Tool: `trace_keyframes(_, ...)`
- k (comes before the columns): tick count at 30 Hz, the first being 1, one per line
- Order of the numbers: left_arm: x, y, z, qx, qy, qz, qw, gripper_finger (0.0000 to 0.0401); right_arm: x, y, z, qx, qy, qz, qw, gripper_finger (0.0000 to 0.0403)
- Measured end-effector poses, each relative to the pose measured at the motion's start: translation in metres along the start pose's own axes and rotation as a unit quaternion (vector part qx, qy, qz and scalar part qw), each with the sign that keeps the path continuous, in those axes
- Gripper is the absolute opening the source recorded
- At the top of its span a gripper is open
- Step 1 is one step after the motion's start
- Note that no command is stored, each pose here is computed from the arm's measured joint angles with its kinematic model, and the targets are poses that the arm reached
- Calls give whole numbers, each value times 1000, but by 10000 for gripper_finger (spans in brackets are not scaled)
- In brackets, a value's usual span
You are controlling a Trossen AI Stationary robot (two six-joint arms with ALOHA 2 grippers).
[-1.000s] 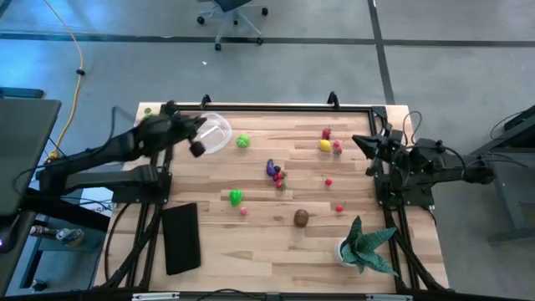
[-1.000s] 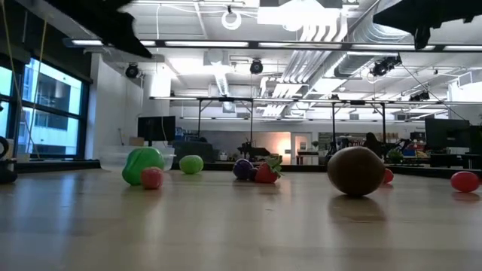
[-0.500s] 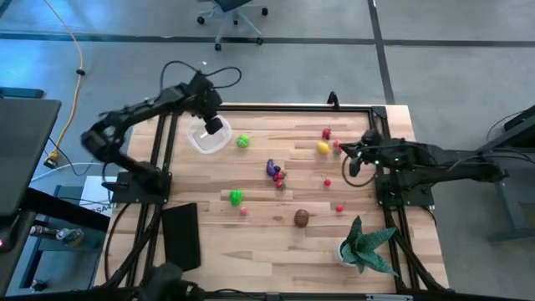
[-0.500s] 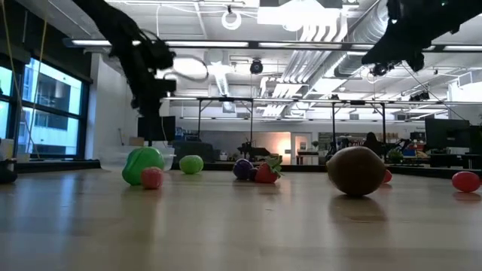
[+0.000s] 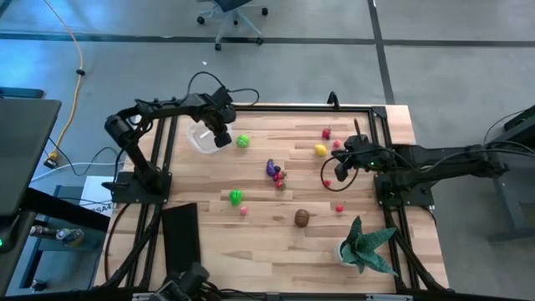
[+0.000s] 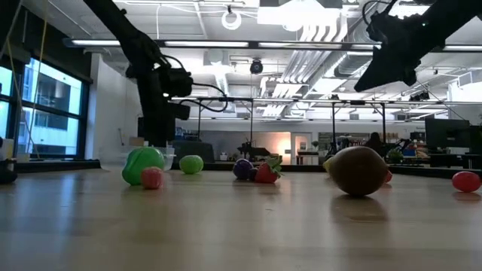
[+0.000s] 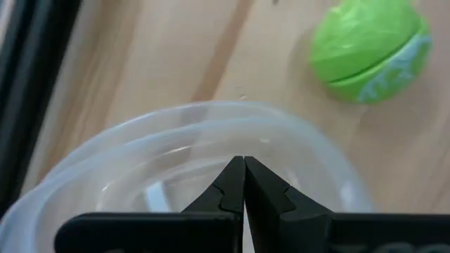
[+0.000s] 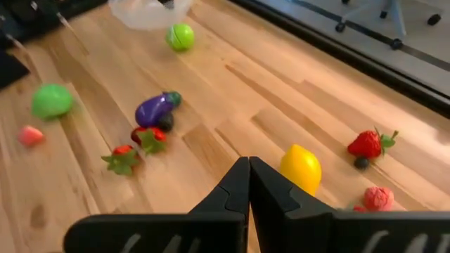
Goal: Pick and placing Produce into tupperware
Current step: Prepare the transparent bin in the center of the table
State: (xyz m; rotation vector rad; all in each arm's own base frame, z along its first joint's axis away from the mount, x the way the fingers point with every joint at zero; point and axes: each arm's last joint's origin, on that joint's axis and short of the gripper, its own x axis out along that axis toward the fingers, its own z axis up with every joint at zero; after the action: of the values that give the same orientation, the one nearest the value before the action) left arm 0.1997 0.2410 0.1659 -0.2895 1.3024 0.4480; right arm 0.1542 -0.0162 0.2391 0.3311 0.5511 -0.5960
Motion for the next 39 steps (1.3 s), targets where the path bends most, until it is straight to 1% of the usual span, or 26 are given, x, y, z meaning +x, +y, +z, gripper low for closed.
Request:
trace_keyframes(8, 8, -31, 7, 30, 27, -23, 999, 1, 10, 5, -5, -12, 41, 13, 999, 0)
trace_keyframes(16, 8, -67, 10, 66, 48, -51, 995, 1, 12, 7, -7, -14, 60, 35, 997, 0)
trace_keyframes(21, 8, -94, 13, 95, 41, -97, 990, 1, 12, 7, -9, -17, 79, 45, 996, 0)
trace_keyframes(24, 7, -111, 14, 111, 39, -120, 986, 1, 12, 6, -11, -20, 88, 41, 995, 0)
trace_keyframes(32, 5, -155, 14, 154, 38, -145, 977, 1, 11, 4, -13, -15, 101, 35, 994, 0)
trace_keyframes(39, 3, -186, 18, 180, -3, -156, 971, 1, 11, 4, -14, -14, 104, 38, 994, 0)
